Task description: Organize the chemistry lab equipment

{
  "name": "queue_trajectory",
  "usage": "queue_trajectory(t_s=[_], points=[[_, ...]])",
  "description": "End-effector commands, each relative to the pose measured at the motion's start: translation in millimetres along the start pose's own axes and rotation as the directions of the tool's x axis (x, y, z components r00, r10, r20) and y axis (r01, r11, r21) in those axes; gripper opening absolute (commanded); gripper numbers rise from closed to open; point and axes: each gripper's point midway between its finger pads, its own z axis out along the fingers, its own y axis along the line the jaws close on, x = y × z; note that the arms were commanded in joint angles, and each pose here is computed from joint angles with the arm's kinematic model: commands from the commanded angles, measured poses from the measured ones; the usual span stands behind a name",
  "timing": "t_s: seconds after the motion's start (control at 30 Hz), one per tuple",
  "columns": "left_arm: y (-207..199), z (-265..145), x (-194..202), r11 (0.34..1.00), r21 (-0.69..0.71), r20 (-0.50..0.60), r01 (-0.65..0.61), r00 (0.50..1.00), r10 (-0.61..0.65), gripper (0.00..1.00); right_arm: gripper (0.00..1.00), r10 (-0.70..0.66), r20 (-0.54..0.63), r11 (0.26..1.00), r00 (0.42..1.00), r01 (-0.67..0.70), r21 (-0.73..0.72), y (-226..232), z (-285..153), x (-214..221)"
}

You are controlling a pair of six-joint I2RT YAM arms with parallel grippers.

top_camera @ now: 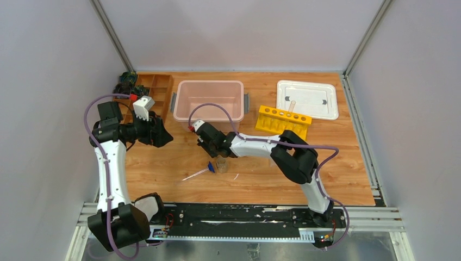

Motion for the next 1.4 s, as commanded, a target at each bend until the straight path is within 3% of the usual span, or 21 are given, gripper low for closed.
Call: queue_trajectory(t_s=[0.0,0.23,0.43,0.57,0.73,0.93,1.37], points=[[-7,-6,-14,0.999,0.016,0.033,-0.034,0.999,0.033,0.94,0.00,-0.026,0.052,0.999,0.998,0.027,-0.018,3,-31,-21],[-8,-8,-19,0.999,0.016,0.041,-0.041,0.998,0.040,0.94,0.00,-0.029,0.157,0.996,0.987,0.042,-0.083,6,-89,-71],[-17,-11,-18,0.995,0.064,0.033,-0.076,0.997,0.074,0.95,0.00,0.017,0.271,0.967,0.962,0.053,-0.249,26,-160,-117],[-14,-8,-15,0.995,0.065,0.017,-0.070,0.997,0.069,0.94,0.00,0.041,0.332,0.977,0.942,0.031,-0.210,9,-183,-143],[-17,-7,-7,0.993,0.084,-0.004,-0.087,0.996,0.088,0.92,0.00,0.060,0.317,0.998,0.947,-0.055,-0.024,-50,-164,-151],[-21,-4,1,0.988,0.089,-0.042,-0.127,0.991,0.131,0.92,0.00,0.100,0.209,0.976,0.973,-0.137,0.172,-118,-115,-134],[-20,-3,2,0.987,0.097,-0.049,-0.130,0.990,0.135,0.91,0.00,0.119,0.089,0.927,0.989,-0.143,0.346,-174,-37,-109]])
